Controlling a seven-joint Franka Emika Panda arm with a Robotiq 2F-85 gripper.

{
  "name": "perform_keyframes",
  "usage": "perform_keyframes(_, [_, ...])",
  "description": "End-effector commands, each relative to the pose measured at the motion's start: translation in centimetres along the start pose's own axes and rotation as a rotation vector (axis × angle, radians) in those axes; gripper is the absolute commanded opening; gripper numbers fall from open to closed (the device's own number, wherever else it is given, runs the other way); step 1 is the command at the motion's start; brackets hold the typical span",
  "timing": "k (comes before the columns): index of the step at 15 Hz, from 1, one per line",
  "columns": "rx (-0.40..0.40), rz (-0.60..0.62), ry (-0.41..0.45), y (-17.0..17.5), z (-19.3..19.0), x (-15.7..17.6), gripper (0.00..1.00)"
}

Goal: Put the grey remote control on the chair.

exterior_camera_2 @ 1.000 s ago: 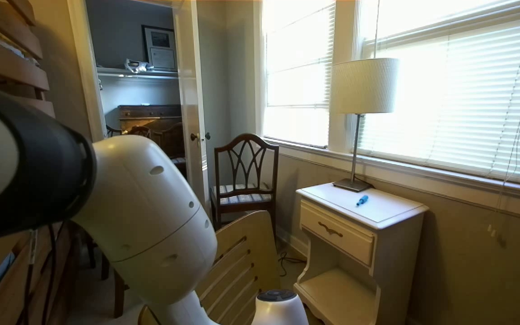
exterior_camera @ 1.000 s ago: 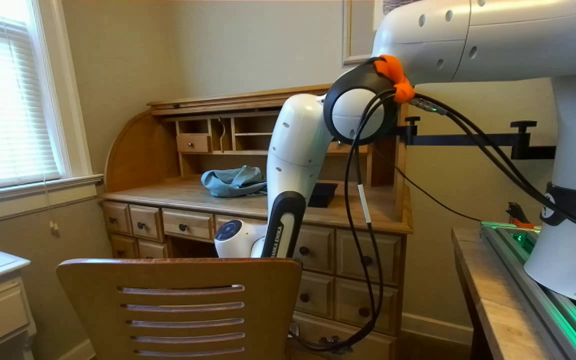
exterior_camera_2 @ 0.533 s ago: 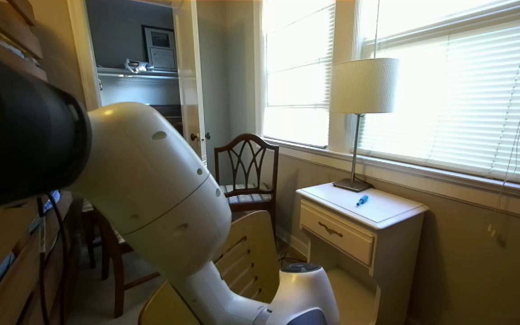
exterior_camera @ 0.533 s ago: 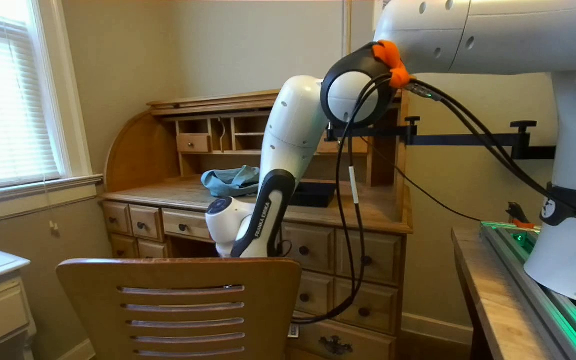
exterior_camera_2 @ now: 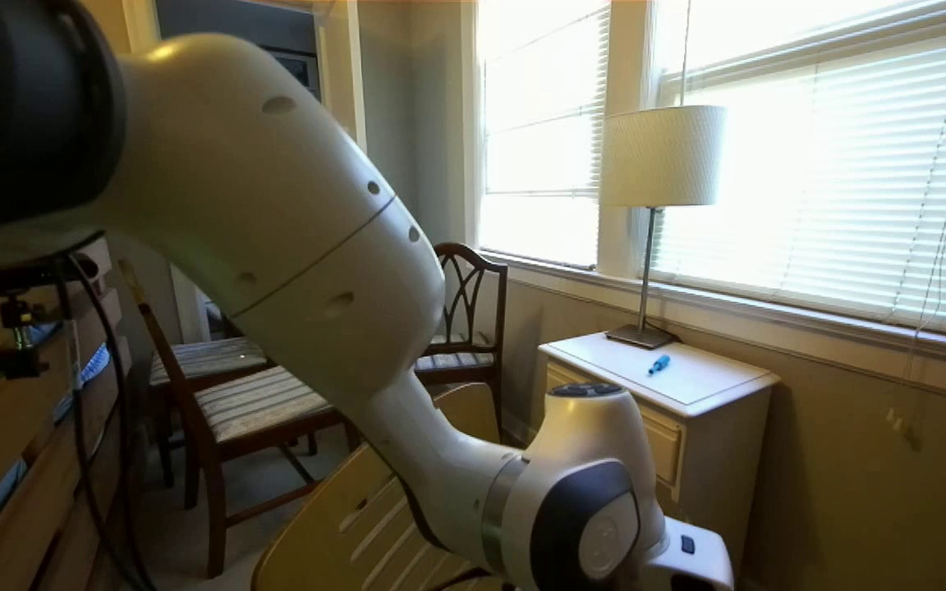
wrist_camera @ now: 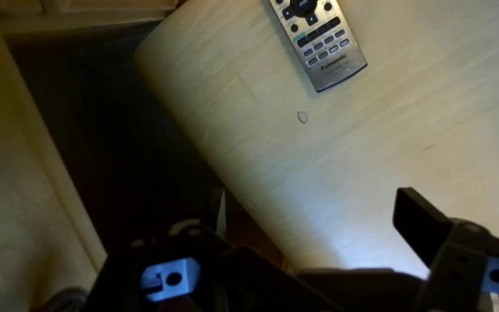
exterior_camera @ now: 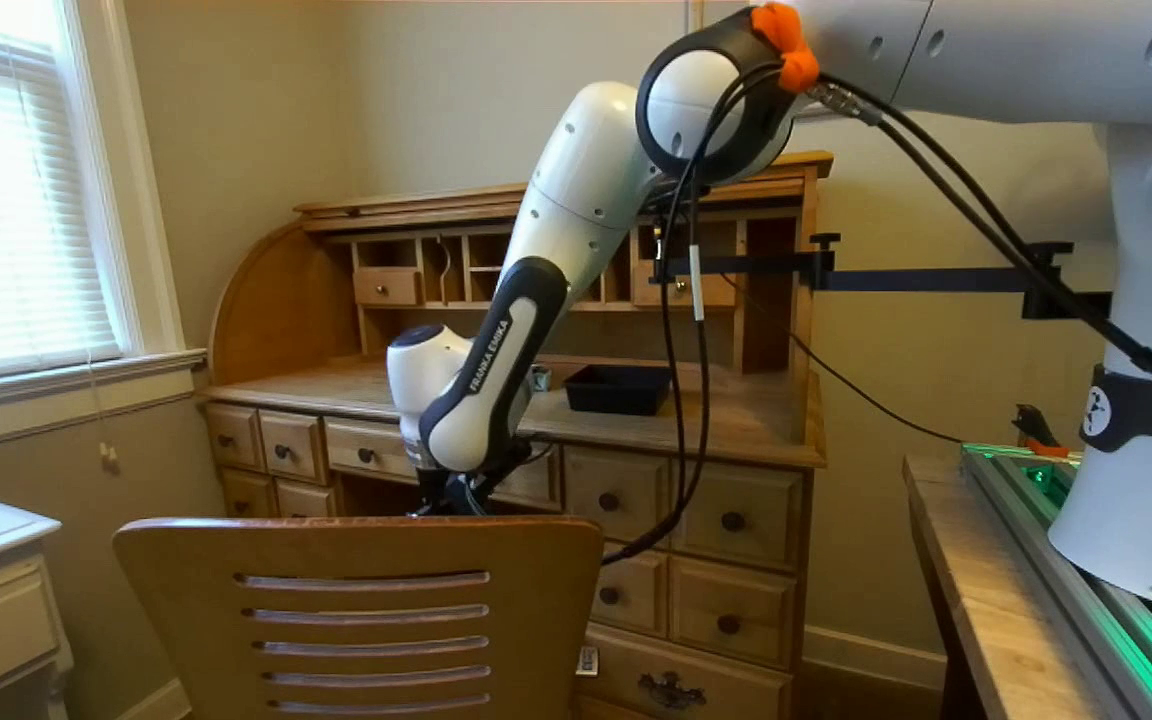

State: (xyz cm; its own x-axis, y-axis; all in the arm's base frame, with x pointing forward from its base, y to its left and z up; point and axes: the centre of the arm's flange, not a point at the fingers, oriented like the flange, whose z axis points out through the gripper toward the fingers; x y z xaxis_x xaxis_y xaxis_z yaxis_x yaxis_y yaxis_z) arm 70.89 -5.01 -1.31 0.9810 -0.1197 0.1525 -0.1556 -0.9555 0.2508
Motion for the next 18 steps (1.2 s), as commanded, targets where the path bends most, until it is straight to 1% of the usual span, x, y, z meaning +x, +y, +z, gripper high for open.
perform_keyframes(1, [0.058,-0.127,-0.019,1.8,-6.8,-1.2,1.00])
perform_keyframes(3, [0.067,-0.208,-0.046,2.4,-10.2,-1.1,1.00])
perform_keyframes(6, [0.038,-0.279,-0.106,3.6,-16.0,-1.1,1.00])
perform_keyframes(8, [-0.007,-0.286,-0.155,3.9,-20.0,-1.2,1.00])
perform_keyframes(10, [-0.030,-0.269,-0.171,3.9,-24.3,-1.9,1.00])
perform_keyframes(13, [-0.048,-0.261,-0.140,3.3,-30.7,-3.6,1.00])
perform_keyframes(16, [-0.064,-0.270,-0.055,2.7,-35.7,-6.9,1.00])
perform_keyframes(18, [-0.088,-0.281,0.000,2.8,-37.9,-9.7,1.00])
